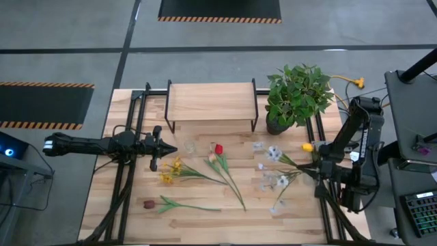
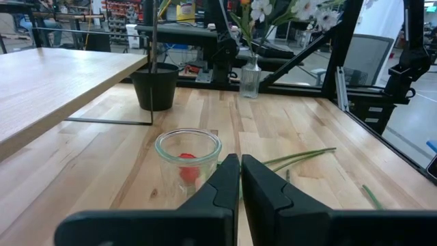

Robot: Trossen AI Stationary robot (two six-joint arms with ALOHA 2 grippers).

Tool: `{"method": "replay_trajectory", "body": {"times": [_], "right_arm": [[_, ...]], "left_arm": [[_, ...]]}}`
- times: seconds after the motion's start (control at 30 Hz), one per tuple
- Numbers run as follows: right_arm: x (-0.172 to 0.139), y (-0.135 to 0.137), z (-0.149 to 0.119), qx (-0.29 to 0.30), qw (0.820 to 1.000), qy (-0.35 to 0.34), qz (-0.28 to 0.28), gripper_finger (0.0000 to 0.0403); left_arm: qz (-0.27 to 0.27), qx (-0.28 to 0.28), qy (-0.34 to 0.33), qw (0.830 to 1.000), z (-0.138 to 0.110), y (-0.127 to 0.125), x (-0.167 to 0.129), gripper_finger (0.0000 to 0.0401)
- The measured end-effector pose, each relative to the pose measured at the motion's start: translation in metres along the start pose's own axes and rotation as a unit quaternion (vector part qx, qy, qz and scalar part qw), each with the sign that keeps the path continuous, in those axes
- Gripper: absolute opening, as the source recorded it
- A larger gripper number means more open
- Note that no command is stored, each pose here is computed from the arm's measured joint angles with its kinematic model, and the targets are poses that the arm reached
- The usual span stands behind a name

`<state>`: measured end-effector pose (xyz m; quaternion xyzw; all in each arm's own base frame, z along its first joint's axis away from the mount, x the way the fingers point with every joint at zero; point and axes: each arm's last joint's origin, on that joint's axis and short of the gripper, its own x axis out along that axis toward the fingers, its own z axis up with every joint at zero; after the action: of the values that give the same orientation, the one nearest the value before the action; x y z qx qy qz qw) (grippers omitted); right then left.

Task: Pick and place flowers into a vace then onto a shelf
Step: Put the white flowers into the right transparent vase

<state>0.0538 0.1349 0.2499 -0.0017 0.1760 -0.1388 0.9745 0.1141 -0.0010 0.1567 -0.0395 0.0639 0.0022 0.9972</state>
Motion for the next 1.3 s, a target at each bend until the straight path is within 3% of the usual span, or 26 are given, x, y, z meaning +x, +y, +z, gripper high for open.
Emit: {"method": "replay_trajectory", "body": {"times": [0.33, 0.5, 0.77, 1.07, 1.3], "right_arm": [[-0.005, 0.005, 0.015, 0.026, 0.999, -0.028, 0.017, 0.0008], [-0.009, 0.008, 0.029, 0.049, 0.994, -0.088, 0.034, 0.0008], [0.004, 0.023, 0.046, 0.153, 0.982, -0.108, 0.01, 0.0008], [0.043, 0.056, 0.06, 0.15, 0.987, -0.055, -0.025, 0.0008], [0.072, 0.075, 0.043, 0.145, 0.988, 0.009, -0.044, 0.0008]], "left_arm": [[0.0, 0.0, 0.0, 1.0, 0.0, 0.0, 0.0, 0.0], [0.0, 0.0, 0.0, 1.0, 0.0, 0.0, 0.0, 0.0], [0.0, 0.0, 0.0, 1.0, 0.0, 0.0, 0.0, 0.0], [0.0, 0.0, 0.0, 1.0, 0.0, 0.0, 0.0, 0.0], [0.0, 0.0, 0.0, 1.0, 0.0, 0.0, 0.0, 0.0]]}}
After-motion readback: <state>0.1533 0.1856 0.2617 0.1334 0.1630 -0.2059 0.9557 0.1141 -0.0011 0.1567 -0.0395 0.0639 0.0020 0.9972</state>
